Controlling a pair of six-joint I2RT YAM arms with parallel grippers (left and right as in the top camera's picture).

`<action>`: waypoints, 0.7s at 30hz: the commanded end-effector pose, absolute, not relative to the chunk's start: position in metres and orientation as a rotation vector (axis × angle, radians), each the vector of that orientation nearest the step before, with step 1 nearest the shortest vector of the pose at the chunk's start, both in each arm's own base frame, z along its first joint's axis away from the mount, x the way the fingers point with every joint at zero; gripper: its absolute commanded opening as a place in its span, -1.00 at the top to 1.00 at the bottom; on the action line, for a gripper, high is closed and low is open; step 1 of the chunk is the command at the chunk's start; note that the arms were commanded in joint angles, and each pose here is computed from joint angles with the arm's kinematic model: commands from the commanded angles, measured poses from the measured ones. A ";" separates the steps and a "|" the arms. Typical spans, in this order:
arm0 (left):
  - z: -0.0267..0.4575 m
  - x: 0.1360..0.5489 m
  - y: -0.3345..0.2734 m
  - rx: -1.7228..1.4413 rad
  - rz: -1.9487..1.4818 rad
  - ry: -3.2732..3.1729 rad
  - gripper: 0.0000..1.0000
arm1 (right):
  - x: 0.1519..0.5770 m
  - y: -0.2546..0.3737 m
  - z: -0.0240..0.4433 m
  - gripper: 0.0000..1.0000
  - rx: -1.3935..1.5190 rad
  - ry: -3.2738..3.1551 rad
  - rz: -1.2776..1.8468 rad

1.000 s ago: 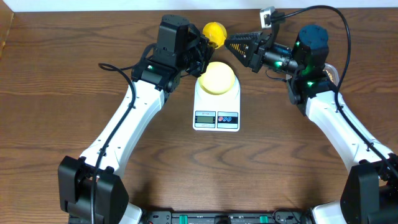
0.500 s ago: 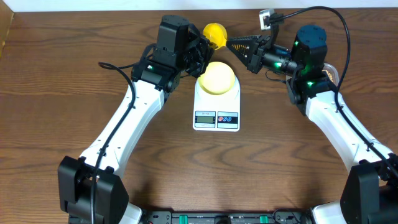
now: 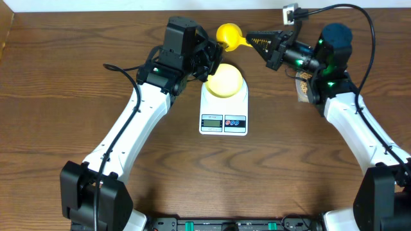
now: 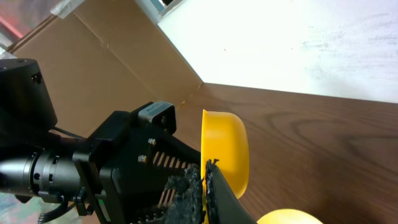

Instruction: Scoop item into bowl and weigh 50g on scale

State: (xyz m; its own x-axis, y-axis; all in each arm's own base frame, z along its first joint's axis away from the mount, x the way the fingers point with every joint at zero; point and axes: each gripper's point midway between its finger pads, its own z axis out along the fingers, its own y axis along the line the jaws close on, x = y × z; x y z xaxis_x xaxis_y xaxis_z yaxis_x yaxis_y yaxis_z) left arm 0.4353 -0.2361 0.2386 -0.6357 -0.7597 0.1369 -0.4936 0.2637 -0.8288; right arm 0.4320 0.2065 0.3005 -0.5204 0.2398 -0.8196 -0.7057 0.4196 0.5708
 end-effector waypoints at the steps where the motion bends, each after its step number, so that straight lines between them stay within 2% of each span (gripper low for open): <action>1: 0.247 0.442 -0.229 -1.128 -1.279 2.213 -0.27 | 0.436 0.195 0.306 0.98 -0.403 1.730 1.279; 2: 0.248 0.442 -0.229 -1.003 -1.239 2.237 -0.66 | 0.442 0.183 0.306 0.98 -0.369 1.731 1.255; 3: 0.249 0.443 -0.229 -0.887 -1.202 2.252 -0.75 | 0.446 0.172 0.306 0.98 -0.340 1.731 1.243; 10: 0.258 0.450 -0.227 -0.442 -1.048 2.238 -0.83 | 0.457 0.116 0.308 0.98 -0.227 1.741 1.233; 13: 0.257 0.453 -0.221 -0.362 -0.999 2.232 -0.82 | 0.459 0.107 0.309 0.97 -0.196 1.744 1.234; 21: 0.260 0.455 -0.220 -0.382 -1.012 2.221 -0.82 | 0.441 0.154 0.305 0.98 -0.249 1.796 1.380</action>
State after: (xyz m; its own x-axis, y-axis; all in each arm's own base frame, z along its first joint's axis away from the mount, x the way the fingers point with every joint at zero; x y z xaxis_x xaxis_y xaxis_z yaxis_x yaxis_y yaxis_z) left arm 0.4527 -0.2191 0.2482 -0.7533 -0.5049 -0.4215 -0.0202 0.6583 -0.7525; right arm 0.4495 0.1254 0.3012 -0.5724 0.3448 -0.7440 -0.6004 0.4417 0.6667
